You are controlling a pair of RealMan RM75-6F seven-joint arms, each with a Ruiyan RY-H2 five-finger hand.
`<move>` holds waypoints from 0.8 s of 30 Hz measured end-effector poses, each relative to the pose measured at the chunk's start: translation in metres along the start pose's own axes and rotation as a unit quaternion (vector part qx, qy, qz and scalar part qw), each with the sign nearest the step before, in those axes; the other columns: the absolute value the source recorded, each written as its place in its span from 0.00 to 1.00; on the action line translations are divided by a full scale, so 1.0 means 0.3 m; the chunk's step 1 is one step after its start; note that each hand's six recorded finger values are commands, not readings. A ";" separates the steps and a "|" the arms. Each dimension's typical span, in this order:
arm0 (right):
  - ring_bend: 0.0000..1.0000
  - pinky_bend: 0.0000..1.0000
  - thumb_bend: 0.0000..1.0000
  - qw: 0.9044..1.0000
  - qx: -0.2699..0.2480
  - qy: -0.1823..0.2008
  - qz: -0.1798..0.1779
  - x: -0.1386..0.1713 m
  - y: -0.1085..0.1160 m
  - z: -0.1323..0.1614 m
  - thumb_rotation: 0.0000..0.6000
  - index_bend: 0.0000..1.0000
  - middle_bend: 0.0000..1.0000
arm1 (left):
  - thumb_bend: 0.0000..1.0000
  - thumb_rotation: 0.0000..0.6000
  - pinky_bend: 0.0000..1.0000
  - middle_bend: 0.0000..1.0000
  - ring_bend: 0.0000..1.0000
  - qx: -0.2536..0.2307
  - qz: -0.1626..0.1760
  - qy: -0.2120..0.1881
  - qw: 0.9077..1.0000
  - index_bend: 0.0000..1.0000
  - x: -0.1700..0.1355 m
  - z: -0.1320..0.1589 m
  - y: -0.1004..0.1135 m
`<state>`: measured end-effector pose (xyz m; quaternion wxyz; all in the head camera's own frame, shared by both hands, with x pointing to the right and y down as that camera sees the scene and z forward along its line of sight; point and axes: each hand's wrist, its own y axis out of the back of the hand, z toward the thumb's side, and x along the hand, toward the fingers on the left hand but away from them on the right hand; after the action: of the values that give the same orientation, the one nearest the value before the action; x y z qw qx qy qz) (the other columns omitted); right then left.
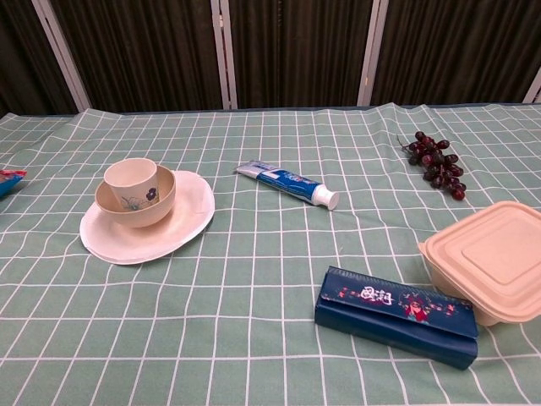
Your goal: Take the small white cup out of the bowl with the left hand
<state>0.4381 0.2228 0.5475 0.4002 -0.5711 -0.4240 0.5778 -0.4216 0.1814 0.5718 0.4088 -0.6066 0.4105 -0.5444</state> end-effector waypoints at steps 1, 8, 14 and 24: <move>0.00 0.00 0.01 1.000 -0.003 0.001 -0.001 0.001 0.004 0.001 1.00 0.06 0.00 | 0.16 1.00 0.00 0.00 0.00 0.000 0.003 -0.006 1.000 0.42 0.024 0.020 -0.004; 0.00 0.00 0.01 1.000 -0.022 0.009 -0.003 0.005 0.021 0.004 1.00 0.06 0.00 | 0.23 1.00 0.00 0.02 0.00 0.017 -0.003 -0.049 0.999 0.51 0.209 0.192 -0.063; 0.00 0.00 0.01 0.999 -0.033 0.010 -0.001 0.006 0.027 -0.003 1.00 0.06 0.00 | 0.24 1.00 0.00 0.03 0.00 0.024 -0.039 -0.067 0.997 0.54 0.305 0.312 -0.127; 0.00 0.00 0.02 0.999 -0.052 0.010 -0.002 0.001 0.037 -0.016 1.00 0.06 0.00 | 0.25 1.00 0.00 0.03 0.00 0.049 -0.083 -0.084 0.992 0.54 0.376 0.444 -0.249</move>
<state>0.4431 0.2196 0.5371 0.3755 -0.5962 -0.4500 0.5487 -0.2770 0.1060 0.6691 0.4248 -0.6616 0.2951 -0.5430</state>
